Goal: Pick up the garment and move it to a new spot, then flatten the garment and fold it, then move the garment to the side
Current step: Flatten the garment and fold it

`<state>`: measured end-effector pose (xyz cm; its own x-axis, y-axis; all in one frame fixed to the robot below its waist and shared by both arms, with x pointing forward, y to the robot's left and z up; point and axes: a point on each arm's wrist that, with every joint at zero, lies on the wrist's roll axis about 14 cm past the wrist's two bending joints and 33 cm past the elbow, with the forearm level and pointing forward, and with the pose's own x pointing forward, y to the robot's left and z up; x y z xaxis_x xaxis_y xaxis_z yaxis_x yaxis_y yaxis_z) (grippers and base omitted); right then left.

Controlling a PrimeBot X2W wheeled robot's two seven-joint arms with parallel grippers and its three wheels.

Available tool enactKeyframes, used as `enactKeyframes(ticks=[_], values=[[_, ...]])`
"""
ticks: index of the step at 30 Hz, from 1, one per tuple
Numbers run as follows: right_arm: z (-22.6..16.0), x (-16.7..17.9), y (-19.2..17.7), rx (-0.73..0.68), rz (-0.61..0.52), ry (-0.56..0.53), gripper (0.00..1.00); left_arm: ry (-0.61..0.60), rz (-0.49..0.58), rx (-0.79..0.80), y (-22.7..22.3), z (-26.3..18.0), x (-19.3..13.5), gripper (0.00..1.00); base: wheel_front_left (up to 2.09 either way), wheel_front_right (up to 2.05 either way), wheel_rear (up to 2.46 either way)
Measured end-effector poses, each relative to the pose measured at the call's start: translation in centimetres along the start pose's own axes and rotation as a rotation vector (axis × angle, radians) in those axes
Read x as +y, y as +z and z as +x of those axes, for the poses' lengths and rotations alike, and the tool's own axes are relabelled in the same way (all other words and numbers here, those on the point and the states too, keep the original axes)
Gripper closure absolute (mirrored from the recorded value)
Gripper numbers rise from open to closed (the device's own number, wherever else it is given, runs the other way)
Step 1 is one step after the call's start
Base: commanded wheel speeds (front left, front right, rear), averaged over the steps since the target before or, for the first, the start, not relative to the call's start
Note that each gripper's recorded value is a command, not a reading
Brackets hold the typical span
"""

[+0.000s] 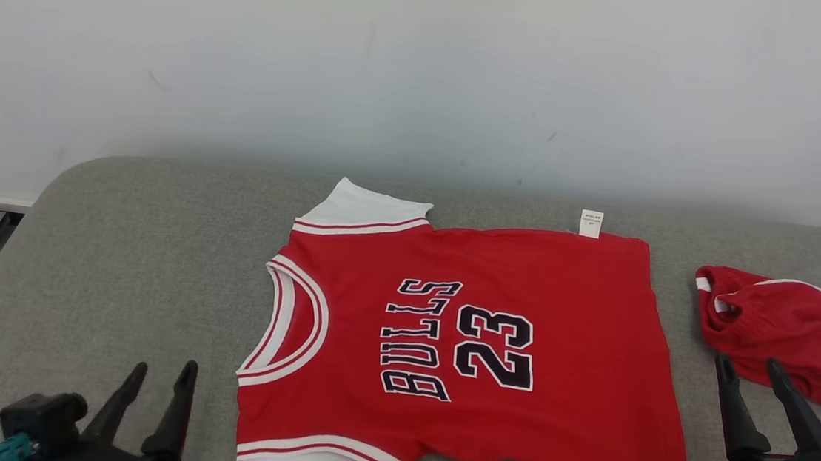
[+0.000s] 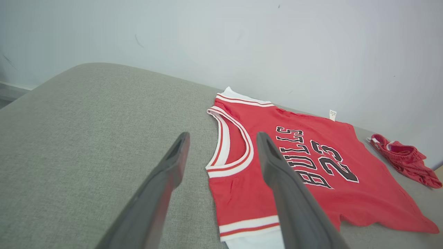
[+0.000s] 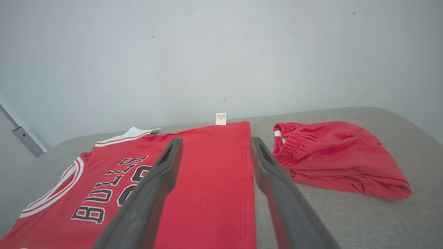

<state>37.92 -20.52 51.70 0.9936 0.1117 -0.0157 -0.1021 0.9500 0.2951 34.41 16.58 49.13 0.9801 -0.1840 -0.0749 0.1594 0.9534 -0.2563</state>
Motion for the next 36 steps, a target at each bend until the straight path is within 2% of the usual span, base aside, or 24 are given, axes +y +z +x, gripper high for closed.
enactKeyframes(ticks=[3, 8, 14, 19, 26, 32, 36], values=[[-0.1, 0.6, 1.5, -0.080, -0.040, 0.013, 0.00, 0.046, -0.020, -0.033, 0.6, 0.1, 1.0, 0.00, 0.00, 0.00, 0.00], [-0.8, 0.4, 2.5, -0.119, -0.087, -0.006, 0.00, 0.078, 0.010, -0.024, -0.2, -0.6, 1.9, 0.00, 0.00, 0.00, 0.00], [-3.2, -2.2, 1.5, -0.097, -0.102, -0.102, 0.00, 0.107, 0.018, -0.025, -0.8, -1.0, 2.2, 0.00, 0.00, 0.00, 0.00], [-5.1, -4.2, 0.9, -0.091, -0.092, -0.179, 0.00, 0.086, 0.030, -0.065, -0.1, -0.3, 0.8, 0.00, 0.00, 0.00, 0.00], [-5.9, -3.7, -0.3, -0.071, -0.077, -0.189, 0.00, 0.077, 0.102, -0.047, -1.1, -1.1, 0.4, 0.00, 0.00, 0.00, 0.00], [-5.8, -3.6, -0.5, -0.055, -0.143, -0.169, 0.00, 0.054, 0.234, -0.019, -1.7, -1.4, 0.4, 0.00, 0.00, 0.00, 0.00], [-5.6, -3.4, -0.4, -0.056, -0.152, -0.162, 0.00, 0.071, 0.236, -0.016, -1.4, -1.3, 0.7, 0.00, 0.00, 0.00, 0.00]])
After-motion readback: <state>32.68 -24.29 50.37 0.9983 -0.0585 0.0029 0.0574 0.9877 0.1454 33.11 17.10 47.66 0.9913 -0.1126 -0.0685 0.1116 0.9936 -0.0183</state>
